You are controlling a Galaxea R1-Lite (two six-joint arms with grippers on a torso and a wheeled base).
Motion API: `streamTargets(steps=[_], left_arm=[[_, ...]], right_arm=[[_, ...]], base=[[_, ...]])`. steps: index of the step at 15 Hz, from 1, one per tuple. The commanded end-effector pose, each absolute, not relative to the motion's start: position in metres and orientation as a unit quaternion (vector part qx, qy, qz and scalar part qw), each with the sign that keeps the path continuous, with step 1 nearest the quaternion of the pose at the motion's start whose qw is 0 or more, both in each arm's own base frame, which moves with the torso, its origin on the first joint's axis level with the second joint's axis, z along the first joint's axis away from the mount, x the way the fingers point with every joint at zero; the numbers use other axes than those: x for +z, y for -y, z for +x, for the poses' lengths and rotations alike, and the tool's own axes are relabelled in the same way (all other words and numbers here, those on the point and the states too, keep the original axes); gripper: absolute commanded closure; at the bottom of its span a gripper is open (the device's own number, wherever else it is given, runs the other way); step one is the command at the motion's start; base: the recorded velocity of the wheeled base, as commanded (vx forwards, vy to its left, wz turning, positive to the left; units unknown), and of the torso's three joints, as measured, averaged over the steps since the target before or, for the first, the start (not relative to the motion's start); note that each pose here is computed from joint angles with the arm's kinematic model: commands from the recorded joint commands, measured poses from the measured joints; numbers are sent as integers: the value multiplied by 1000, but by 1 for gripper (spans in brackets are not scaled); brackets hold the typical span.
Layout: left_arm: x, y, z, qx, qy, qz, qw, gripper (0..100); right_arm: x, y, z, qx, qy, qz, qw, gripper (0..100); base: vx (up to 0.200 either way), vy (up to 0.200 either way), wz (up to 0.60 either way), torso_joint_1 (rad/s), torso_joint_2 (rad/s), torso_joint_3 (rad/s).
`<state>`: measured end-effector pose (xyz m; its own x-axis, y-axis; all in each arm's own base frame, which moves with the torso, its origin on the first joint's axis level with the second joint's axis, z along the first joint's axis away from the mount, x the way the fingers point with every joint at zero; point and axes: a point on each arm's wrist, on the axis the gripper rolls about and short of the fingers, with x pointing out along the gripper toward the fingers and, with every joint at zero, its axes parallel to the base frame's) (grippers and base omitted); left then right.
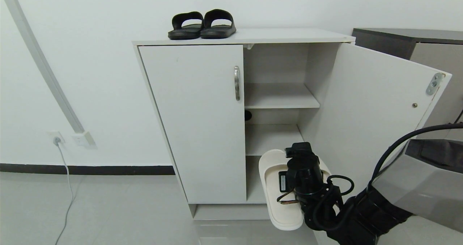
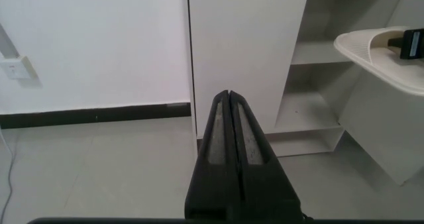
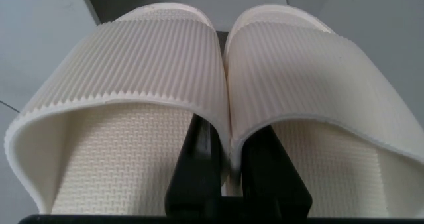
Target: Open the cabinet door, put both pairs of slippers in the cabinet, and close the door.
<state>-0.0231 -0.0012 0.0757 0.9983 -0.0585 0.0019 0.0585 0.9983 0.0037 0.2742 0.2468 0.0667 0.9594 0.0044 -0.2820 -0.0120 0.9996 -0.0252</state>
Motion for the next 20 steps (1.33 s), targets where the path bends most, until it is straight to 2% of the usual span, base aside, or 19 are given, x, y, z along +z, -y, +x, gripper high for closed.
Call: streamTargets(steps=[1, 20], left_arm=[[76, 1, -23, -29, 0, 2, 1000, 100], [76, 1, -23, -29, 0, 1, 1000, 100]], right_arm=[[67, -244, 274, 2, -143, -14, 990, 100], [58, -208, 303, -31, -162, -14, 986, 100]], base=[[0, 0, 0, 0, 0, 0], [0, 0, 0, 0, 0, 0]])
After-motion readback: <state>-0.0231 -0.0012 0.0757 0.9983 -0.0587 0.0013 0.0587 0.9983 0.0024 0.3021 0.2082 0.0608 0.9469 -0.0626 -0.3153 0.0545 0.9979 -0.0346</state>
